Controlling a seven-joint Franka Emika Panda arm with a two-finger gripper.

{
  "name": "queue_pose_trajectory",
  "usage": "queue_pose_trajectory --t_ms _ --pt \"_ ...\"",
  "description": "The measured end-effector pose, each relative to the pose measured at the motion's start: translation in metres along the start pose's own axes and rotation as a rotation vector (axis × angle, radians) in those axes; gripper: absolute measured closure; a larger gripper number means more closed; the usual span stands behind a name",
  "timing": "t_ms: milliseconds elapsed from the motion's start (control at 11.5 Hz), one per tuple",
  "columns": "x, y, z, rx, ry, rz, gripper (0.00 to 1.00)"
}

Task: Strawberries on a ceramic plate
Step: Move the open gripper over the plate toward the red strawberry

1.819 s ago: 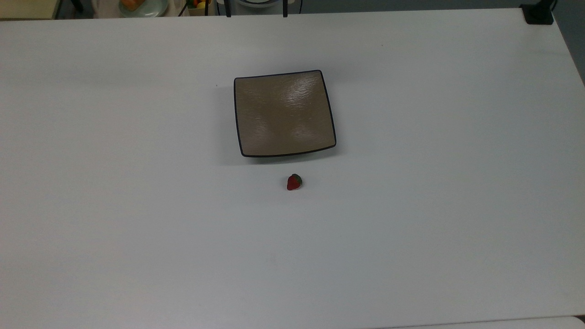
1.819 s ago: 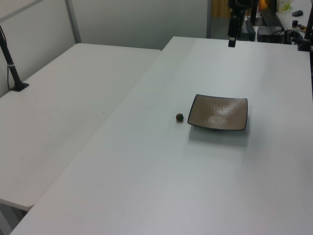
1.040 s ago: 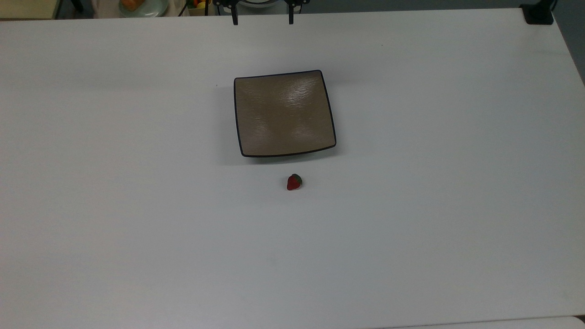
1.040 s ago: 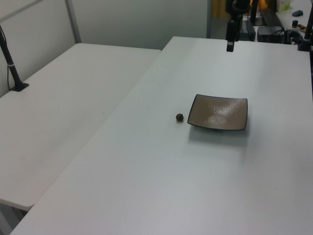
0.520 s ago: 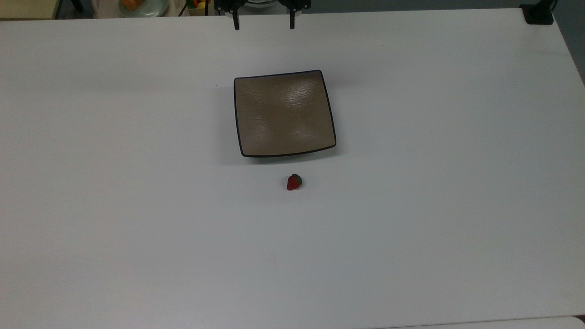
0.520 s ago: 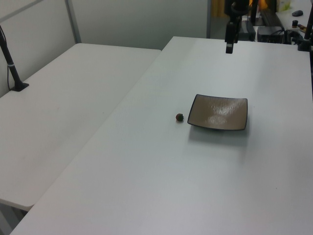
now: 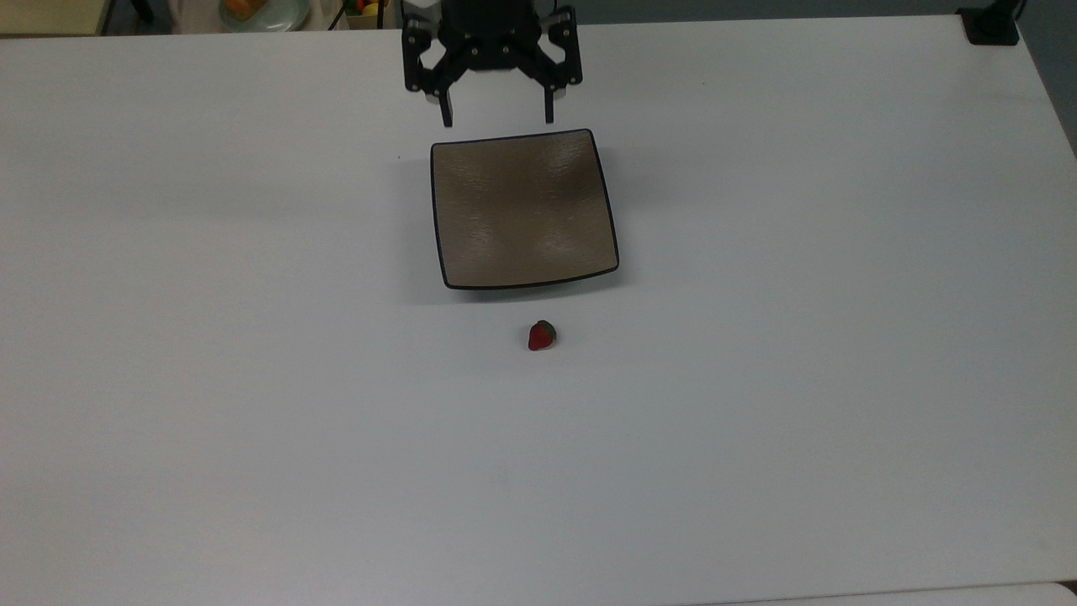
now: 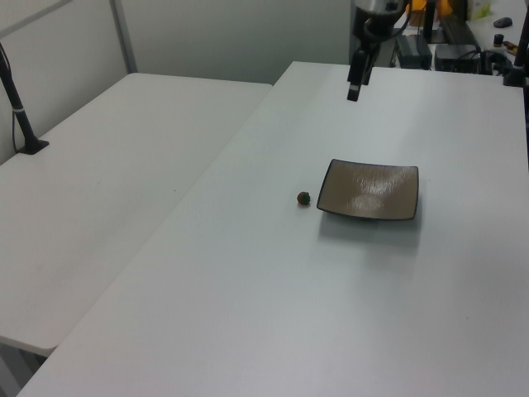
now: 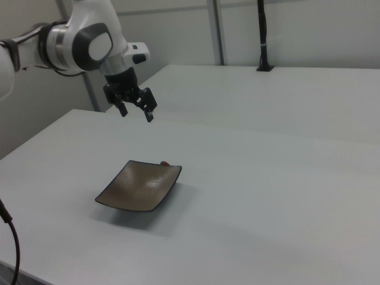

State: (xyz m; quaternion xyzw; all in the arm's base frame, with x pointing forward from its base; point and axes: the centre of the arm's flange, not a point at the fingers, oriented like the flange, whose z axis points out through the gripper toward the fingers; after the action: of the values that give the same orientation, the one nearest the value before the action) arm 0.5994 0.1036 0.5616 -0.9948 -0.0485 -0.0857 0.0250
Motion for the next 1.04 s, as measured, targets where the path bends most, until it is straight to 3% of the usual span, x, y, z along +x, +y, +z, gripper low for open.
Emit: queue_pose_trajectory --t_ms 347,1040 --pt "0.024 0.001 0.044 0.001 0.059 0.005 0.0" --pt "0.062 0.002 0.163 -0.031 0.065 -0.016 0.0"
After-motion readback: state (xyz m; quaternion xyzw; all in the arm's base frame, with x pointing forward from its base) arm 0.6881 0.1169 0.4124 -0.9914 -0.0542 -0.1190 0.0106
